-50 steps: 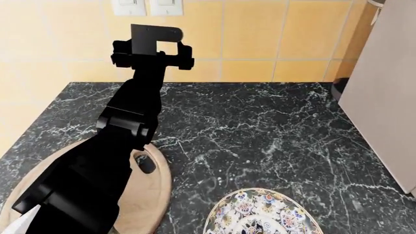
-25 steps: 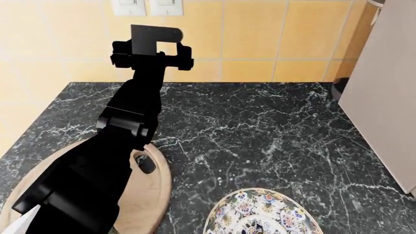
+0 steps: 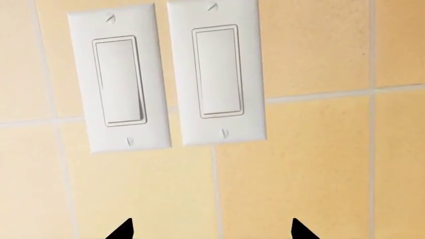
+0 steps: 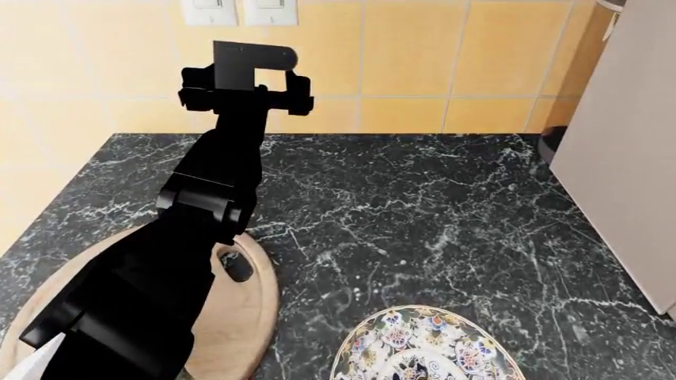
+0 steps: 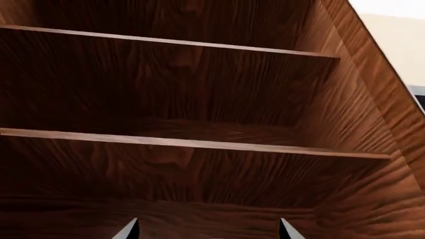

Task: Pick the fish from the plate and place it on the cutting board. Then pick the condiment bottle from the cabinet and place it next to the cutting board.

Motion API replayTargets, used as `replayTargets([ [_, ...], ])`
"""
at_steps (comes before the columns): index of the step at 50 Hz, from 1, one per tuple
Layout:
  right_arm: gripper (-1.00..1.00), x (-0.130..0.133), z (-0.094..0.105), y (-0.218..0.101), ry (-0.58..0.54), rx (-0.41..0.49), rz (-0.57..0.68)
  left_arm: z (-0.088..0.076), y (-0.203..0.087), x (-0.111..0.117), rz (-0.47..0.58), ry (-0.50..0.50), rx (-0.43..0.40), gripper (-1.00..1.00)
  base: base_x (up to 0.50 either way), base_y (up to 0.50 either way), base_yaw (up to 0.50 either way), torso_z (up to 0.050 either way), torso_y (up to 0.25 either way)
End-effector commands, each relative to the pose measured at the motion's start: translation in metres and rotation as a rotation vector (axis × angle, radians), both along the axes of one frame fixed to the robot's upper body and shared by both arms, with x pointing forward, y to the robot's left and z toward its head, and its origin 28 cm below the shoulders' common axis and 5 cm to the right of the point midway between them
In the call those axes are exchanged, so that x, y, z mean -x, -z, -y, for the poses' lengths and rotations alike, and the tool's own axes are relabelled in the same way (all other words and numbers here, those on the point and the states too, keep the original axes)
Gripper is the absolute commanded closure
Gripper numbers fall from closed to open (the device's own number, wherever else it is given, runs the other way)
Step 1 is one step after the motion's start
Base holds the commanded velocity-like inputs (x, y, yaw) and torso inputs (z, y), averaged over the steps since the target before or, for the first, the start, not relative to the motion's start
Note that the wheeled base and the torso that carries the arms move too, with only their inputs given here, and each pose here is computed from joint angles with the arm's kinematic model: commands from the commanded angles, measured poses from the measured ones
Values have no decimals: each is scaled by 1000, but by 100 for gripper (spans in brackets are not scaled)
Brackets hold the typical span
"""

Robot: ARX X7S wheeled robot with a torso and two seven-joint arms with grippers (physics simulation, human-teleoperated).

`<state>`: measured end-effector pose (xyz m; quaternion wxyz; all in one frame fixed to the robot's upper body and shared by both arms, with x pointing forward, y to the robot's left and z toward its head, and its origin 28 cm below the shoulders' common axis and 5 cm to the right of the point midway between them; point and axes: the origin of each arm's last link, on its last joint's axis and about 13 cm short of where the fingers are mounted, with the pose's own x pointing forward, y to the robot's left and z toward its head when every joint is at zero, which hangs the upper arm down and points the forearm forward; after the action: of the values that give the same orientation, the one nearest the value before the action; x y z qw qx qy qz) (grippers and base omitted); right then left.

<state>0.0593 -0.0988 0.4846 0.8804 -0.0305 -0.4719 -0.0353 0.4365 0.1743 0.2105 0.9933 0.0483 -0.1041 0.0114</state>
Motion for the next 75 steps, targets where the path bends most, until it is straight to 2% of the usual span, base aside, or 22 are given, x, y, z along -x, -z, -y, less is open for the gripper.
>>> replayTargets([
  [1,-100,-18,-16,-35,13,-12,-61,0,0,0,-3,1,4,-100,0,0,0,0,0],
  [12,-100,-59,-14,-62,13,-46,-137,0,0,0,-7,4,13,-100,0,0,0,0,0],
  [23,-100,-96,-12,-73,31,-67,-212,0,0,0,-7,4,22,-100,0,0,0,0,0],
  [50,-100,-157,3,-56,140,-96,-376,0,0,0,-8,10,24,-100,0,0,0,0,0],
  [67,-100,-179,1,-41,13,-76,-466,0,0,0,-4,14,22,-100,0,0,0,0,0],
  [75,-100,-189,7,-34,36,-94,-509,0,0,0,-4,18,22,-100,0,0,0,0,0],
])
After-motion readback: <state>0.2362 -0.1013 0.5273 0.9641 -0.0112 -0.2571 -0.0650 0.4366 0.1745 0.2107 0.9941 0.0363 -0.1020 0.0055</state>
